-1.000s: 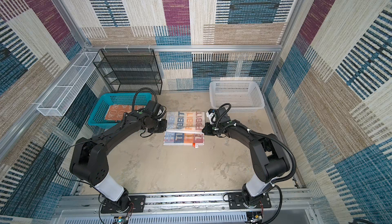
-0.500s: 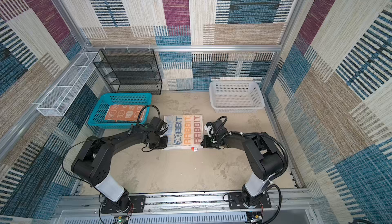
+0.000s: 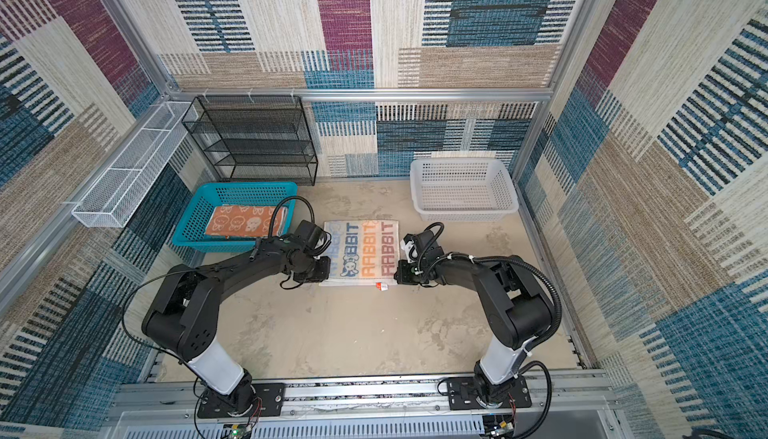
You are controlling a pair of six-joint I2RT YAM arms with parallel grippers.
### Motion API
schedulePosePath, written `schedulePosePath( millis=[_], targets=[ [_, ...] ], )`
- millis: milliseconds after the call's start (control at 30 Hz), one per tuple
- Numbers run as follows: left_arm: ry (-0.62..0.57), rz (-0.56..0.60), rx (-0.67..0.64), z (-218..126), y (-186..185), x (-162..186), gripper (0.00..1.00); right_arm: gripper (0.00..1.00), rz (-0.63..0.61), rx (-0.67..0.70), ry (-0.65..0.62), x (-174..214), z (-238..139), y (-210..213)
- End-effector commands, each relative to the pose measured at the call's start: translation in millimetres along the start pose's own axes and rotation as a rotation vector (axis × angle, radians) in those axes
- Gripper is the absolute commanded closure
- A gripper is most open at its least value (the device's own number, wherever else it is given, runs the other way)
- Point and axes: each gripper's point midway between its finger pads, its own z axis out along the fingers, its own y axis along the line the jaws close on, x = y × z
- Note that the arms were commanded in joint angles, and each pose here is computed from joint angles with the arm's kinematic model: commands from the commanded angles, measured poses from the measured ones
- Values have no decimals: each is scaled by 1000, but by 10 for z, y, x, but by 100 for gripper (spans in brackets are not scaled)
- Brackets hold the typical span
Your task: Fold and stack the towels
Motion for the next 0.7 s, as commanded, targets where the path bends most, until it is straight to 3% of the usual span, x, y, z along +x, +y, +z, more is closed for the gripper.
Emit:
schedulePosePath(
  millis=[0,167,667],
  targets=[
    [-35,16,-39,-199,47,-68,100,100,-28,17,-27,-96,-157,75],
    [-48,13,-36,-276,56,-42,100,100,-35,5,-43,-102,-273,148],
    [44,4,-71,156,229,263,100,100,6,8,40,313,15,-47]
  ],
)
